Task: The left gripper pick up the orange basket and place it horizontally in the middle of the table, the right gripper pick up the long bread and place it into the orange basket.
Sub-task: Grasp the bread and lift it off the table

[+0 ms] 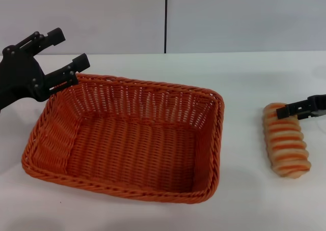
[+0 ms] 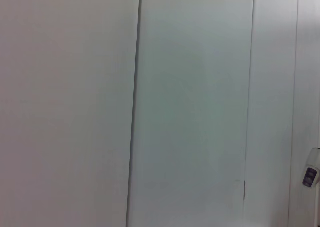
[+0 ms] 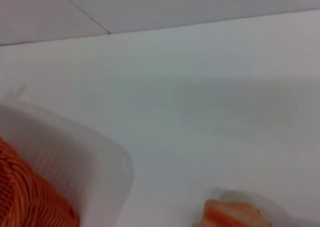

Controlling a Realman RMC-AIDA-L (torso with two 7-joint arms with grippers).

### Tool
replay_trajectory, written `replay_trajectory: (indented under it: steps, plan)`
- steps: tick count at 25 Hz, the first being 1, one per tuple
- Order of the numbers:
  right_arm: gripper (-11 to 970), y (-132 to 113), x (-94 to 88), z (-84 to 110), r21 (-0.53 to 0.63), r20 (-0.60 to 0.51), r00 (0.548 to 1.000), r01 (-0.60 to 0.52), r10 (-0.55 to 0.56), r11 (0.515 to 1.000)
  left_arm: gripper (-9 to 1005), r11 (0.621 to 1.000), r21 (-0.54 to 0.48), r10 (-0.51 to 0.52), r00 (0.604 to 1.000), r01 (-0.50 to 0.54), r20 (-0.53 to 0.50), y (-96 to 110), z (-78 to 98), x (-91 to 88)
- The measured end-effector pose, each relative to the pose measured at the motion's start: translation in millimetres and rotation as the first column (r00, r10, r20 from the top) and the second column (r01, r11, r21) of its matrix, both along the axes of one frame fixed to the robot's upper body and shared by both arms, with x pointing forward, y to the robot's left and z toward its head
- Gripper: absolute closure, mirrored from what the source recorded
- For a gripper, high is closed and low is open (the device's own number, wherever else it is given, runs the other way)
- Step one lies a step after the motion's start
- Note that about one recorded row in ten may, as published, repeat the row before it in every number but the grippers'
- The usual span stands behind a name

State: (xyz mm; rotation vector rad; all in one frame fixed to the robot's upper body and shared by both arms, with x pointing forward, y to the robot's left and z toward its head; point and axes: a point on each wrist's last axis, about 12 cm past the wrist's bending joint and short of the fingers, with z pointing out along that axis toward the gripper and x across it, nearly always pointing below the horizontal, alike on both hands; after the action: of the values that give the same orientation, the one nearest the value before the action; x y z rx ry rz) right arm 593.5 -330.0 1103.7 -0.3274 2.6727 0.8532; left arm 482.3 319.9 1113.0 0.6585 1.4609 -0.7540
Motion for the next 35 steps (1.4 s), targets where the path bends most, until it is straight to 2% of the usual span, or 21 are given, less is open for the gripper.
replay_trajectory:
  steps: [8, 19, 21, 31, 35]
  plan:
    - [241, 2.8, 2.6, -1.0, -0.007, 0.012, 1.000, 0.004, -0.004, 1.000, 186, 1.000, 0.001, -0.009, 1.000, 0.009, 0.005, -2.1, 1.1, 1.9]
    - [467, 11.2, 5.6, -3.0, -0.041, 0.038, 0.999, -0.026, 0.028, 0.999, 186, 1.000, -0.003, -0.011, 1.000, 0.011, 0.009, -3.9, 3.1, 6.0]
    - [518, 11.0, 6.8, -1.2, -0.044, 0.048, 0.999, -0.025, 0.027, 0.999, 186, 1.000, -0.003, -0.010, 1.000, 0.010, 0.010, -3.9, 3.5, 6.6]
    - [604, 3.2, 2.8, 13.3, -0.052, 0.112, 0.994, -0.011, 0.016, 0.999, 186, 1.000, -0.003, -0.003, 1.000, 0.004, 0.015, -3.0, 5.5, 9.7]
    - [637, 0.4, -2.7, 26.2, -0.031, 0.140, 0.990, -0.020, 0.025, 0.999, 186, 1.000, -0.006, -0.003, 1.000, 0.003, 0.017, -3.2, 6.3, 10.4]
